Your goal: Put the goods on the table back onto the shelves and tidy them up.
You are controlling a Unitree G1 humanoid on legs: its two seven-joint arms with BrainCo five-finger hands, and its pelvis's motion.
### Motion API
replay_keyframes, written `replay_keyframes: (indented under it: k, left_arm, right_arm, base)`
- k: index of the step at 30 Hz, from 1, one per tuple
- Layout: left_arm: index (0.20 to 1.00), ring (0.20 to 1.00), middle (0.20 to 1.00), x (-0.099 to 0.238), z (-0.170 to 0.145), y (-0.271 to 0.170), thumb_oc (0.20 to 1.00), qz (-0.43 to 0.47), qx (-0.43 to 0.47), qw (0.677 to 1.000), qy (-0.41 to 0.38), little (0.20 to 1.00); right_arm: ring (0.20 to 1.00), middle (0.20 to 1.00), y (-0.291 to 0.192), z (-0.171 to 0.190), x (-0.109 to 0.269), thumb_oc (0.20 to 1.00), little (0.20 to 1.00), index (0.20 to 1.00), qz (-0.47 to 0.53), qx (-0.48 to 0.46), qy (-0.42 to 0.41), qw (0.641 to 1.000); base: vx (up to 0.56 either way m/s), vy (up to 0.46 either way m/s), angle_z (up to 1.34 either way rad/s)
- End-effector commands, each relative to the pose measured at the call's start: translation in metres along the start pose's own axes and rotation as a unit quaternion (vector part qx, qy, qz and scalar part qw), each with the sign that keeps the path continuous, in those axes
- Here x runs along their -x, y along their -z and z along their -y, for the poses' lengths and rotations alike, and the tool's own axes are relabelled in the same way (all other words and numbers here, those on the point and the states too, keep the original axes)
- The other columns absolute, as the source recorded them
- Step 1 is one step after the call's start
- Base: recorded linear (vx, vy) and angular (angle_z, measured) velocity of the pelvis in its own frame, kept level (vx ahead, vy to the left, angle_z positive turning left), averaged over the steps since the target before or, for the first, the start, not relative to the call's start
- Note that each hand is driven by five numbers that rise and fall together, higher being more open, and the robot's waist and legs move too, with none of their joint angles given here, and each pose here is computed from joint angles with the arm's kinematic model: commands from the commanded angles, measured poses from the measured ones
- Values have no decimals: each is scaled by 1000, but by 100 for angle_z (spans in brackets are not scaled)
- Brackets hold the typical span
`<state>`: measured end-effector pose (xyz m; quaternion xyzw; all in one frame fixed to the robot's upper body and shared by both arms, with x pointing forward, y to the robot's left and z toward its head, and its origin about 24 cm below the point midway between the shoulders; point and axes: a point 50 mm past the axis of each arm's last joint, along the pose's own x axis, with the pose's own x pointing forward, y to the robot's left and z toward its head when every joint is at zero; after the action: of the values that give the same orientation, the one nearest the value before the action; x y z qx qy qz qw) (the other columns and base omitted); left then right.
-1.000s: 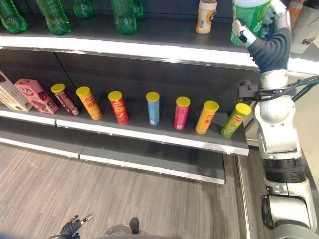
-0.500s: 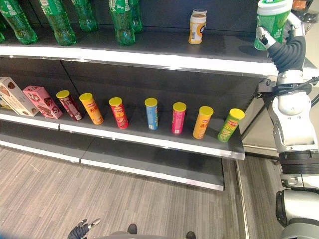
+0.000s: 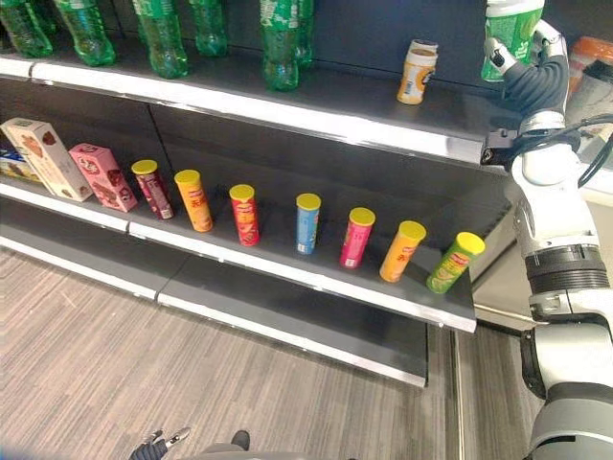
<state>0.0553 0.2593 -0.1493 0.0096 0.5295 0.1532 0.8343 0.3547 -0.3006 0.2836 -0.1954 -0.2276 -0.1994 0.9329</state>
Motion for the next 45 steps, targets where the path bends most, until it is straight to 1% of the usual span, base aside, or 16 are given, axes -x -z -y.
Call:
replay_keyframes:
  k: [1, 5, 9, 17, 26, 39, 45]
  left_arm:
    - [1000, 1000, 1000, -4, -16, -14, 1000, 12, -16, 1000, -23, 1000]
    - [1000, 1000, 1000, -5, -14, -17, 1000, 14, -7, 1000, -24, 1000]
    - [1000, 1000, 1000, -7, -11, -20, 1000, 16, -8, 1000, -25, 1000]
    - [1000, 1000, 1000, -8, -7, -26, 1000, 24, -12, 999, -20, 1000]
    - [1000, 1000, 1000, -8, -2, -20, 1000, 12, -21, 1000, -18, 1000]
    - [1000, 1000, 1000, -8, -4, -21, 1000, 17, -21, 999, -25, 1000]
    - [1000, 1000, 1000, -8, -2, -21, 1000, 18, -19, 999, -24, 1000]
  right_arm:
    - [200, 200, -41, 3, -16, 200, 200, 200, 67, 17, 19, 997]
    - [200, 200, -35, 4, -22, 200, 200, 200, 44, 27, 35, 998]
    - [200, 200, -28, -7, -24, 200, 200, 200, 25, 14, 34, 999]
    - [200, 200, -24, -23, -22, 200, 200, 200, 16, -13, 29, 999]
    - [200, 200, -16, -39, -16, 200, 200, 200, 7, -12, 26, 1000]
    - [200, 200, -15, -37, -18, 200, 200, 200, 7, 31, 36, 999]
    - [200, 200, -16, -36, -18, 200, 200, 200, 9, 36, 38, 999]
  base:
    - [22, -30, 19]
    - [34, -31, 11]
    - [31, -20, 15]
    - [26, -2, 11]
    - [21, 13, 13]
    - [3, 4, 1]
    - [0, 0, 0]
